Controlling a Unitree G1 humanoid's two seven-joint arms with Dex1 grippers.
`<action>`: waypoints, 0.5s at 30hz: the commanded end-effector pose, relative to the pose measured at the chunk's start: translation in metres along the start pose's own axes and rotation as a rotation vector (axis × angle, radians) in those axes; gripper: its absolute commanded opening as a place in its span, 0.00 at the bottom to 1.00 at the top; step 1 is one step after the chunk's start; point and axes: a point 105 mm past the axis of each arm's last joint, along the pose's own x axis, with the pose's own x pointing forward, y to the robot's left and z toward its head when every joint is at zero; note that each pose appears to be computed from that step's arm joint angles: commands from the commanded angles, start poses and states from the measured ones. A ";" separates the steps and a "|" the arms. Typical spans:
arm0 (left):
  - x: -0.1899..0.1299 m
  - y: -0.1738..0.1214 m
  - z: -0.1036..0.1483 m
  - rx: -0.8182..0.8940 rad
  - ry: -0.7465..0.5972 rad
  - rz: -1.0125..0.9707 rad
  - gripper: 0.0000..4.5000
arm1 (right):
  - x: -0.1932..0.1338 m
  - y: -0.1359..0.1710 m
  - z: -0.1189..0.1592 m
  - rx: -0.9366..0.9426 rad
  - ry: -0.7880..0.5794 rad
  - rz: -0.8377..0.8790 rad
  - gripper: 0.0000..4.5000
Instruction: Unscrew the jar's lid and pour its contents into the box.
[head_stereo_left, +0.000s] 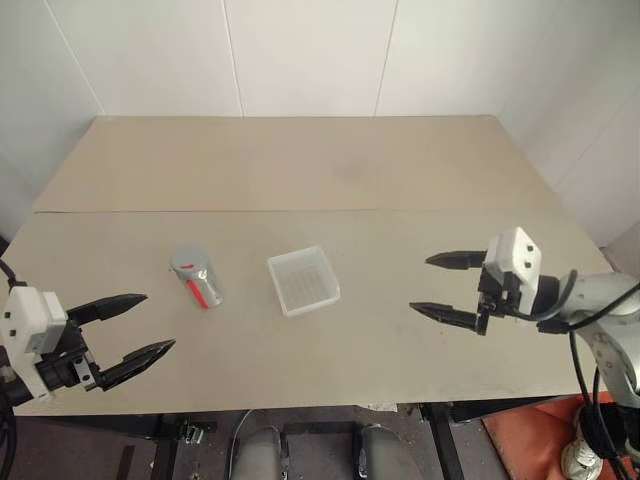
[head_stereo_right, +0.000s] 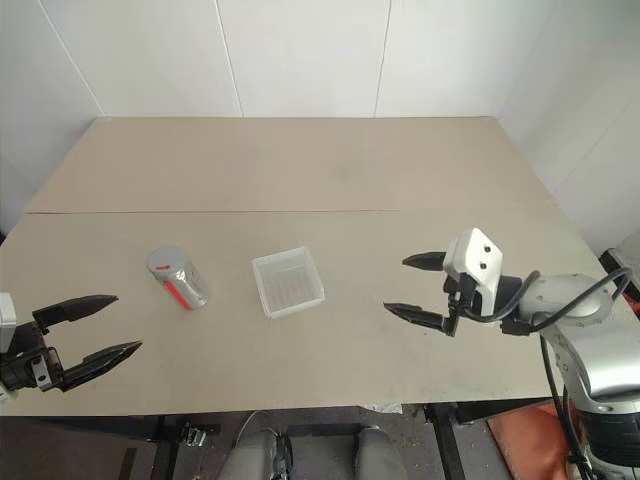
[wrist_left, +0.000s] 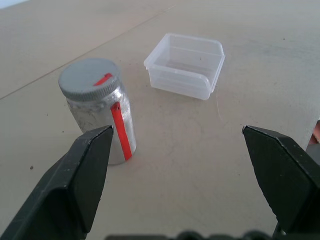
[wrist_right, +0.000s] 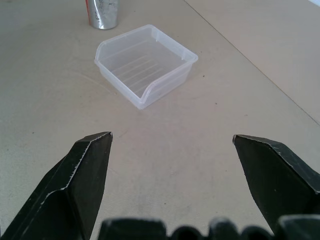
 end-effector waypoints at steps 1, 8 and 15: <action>0.006 -0.003 0.007 0.028 -0.016 -0.016 1.00 | -0.001 -0.001 0.008 -0.035 -0.010 -0.025 1.00; 0.014 -0.006 -0.004 0.025 -0.020 0.053 1.00 | 0.002 -0.007 0.017 -0.050 -0.036 -0.009 1.00; 0.010 -0.017 -0.030 -0.032 -0.023 0.258 1.00 | 0.013 -0.016 0.036 -0.112 -0.088 0.094 1.00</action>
